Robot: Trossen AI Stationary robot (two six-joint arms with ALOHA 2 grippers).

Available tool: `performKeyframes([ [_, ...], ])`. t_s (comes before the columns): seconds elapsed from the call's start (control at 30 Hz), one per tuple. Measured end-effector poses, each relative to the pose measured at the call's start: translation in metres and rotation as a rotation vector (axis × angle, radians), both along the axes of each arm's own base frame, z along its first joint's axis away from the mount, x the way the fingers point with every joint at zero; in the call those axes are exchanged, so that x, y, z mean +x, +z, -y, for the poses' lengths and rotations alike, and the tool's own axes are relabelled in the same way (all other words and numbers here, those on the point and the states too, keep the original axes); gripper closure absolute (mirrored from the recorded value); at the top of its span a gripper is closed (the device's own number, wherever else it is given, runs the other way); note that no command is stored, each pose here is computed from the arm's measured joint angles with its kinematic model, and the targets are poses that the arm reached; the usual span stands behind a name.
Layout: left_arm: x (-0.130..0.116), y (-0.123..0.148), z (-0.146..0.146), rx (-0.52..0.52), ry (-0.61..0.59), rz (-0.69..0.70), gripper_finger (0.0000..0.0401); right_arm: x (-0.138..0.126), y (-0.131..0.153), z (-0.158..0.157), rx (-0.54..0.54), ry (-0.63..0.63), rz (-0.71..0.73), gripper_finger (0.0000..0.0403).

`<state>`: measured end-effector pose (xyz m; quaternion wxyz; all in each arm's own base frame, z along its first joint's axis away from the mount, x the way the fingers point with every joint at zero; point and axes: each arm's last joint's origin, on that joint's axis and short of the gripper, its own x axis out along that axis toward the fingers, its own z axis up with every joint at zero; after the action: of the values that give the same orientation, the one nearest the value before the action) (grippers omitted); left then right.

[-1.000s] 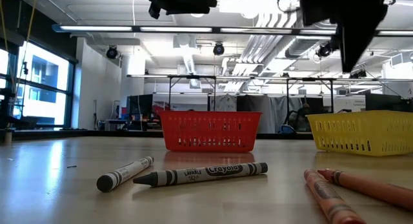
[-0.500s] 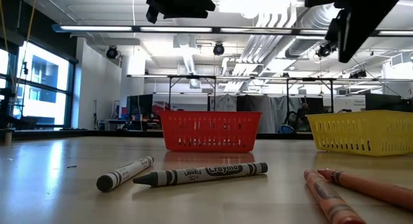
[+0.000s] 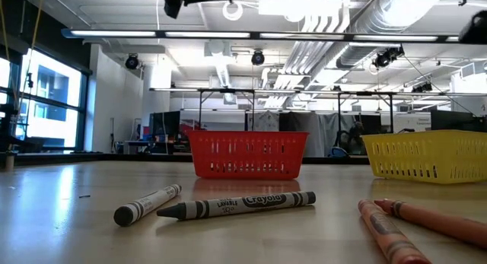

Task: Sort crayons
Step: Put the blue crayon into the yellow bin

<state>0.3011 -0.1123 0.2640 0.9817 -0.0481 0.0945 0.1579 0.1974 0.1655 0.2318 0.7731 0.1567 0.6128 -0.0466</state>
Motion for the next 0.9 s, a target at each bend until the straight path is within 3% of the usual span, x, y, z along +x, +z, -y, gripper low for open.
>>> performKeyframes([
  [0.13, -0.004, 0.000, 0.009, 0.008, -0.033, -0.002, 0.0275, 0.001, -0.020, -0.013, -0.017, 0.210, -0.102, 0.0309],
  [0.23, -0.005, 0.000, 0.013, 0.006, -0.047, -0.001, 0.0275, 0.003, -0.028, -0.016, 0.021, 0.242, -0.169, 0.0309],
  [0.37, -0.006, 0.000, 0.016, -0.036, -0.047, 0.013, 0.0275, 0.005, -0.030, -0.018, 0.109, 0.009, -0.243, 0.0309],
  [0.5, -0.008, 0.000, 0.019, -0.075, -0.050, 0.025, 0.0275, 0.004, -0.033, -0.019, 0.096, -0.314, -0.266, 0.0309],
  [0.67, -0.011, 0.000, 0.026, -0.110, -0.065, 0.034, 0.0275, -0.006, -0.034, -0.030, 0.044, -0.502, -0.176, 0.0309],
  [0.9, -0.017, 0.000, 0.038, -0.110, -0.105, 0.032, 0.0275, -0.027, -0.033, -0.048, 0.055, -0.700, -0.095, 0.0309],
])
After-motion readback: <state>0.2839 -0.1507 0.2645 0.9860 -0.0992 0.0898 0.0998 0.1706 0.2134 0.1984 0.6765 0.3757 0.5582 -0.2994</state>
